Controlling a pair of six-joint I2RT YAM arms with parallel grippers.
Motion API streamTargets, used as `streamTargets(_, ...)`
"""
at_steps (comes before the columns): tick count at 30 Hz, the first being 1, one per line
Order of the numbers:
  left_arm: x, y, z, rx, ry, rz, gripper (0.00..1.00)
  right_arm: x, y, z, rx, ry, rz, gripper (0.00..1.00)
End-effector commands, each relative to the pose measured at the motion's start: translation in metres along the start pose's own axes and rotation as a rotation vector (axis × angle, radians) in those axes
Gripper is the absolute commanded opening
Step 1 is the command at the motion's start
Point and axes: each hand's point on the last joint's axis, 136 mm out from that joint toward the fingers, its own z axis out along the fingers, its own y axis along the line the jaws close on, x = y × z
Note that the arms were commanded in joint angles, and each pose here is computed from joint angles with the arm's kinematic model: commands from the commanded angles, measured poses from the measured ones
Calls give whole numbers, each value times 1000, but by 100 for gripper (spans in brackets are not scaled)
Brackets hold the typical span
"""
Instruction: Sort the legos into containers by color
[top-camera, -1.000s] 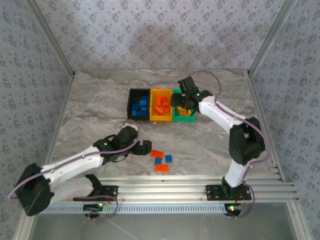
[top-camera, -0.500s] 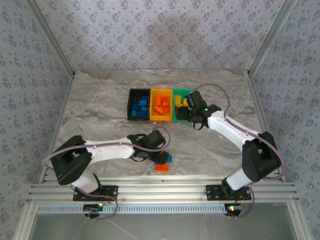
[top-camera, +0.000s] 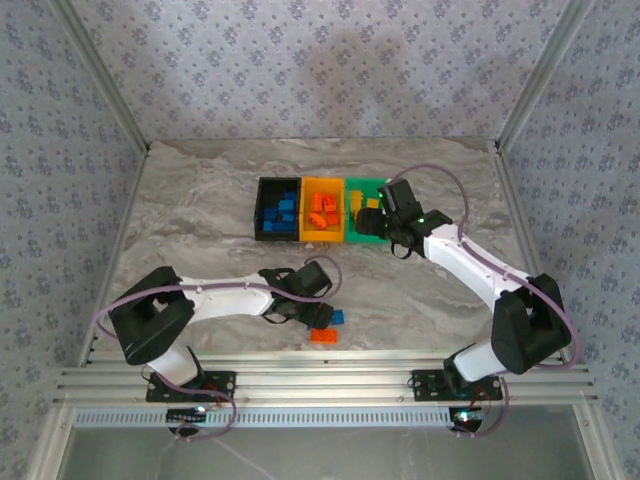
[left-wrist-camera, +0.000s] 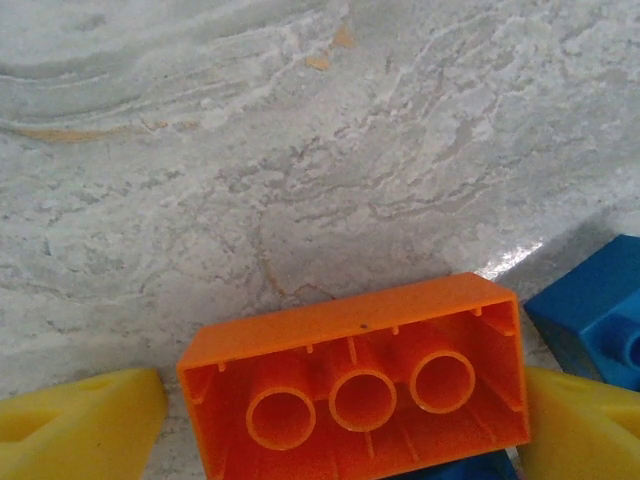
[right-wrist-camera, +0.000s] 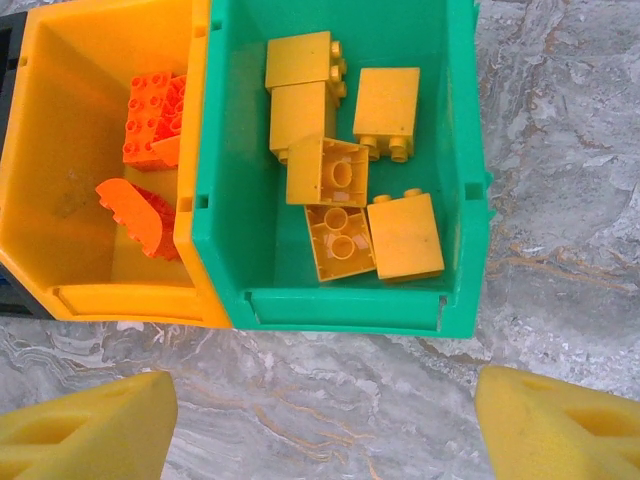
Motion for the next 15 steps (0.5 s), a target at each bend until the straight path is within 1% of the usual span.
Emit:
streamTargets(1, -5, 9, 10, -36, 6, 22, 87, -3, -2, -7, -8, -15, 26, 80)
streamTargets(6, -9, 6, 8, -26, -6, 28, 70, -1, -6, -8, -5, -15, 33, 80)
streamTargets(10, -14, 8, 1, -37, -27, 29, 64, 0, -8, -9, -4, -15, 37, 80)
streamTargets(13, -28, 13, -16, -57, -82, 24, 61, 0, -9, -11, -6, -20, 39, 80)
streamTargets(15, -45, 18, -32, -56, -134, 4, 60, 1, -9, -13, -8, -25, 41, 80)
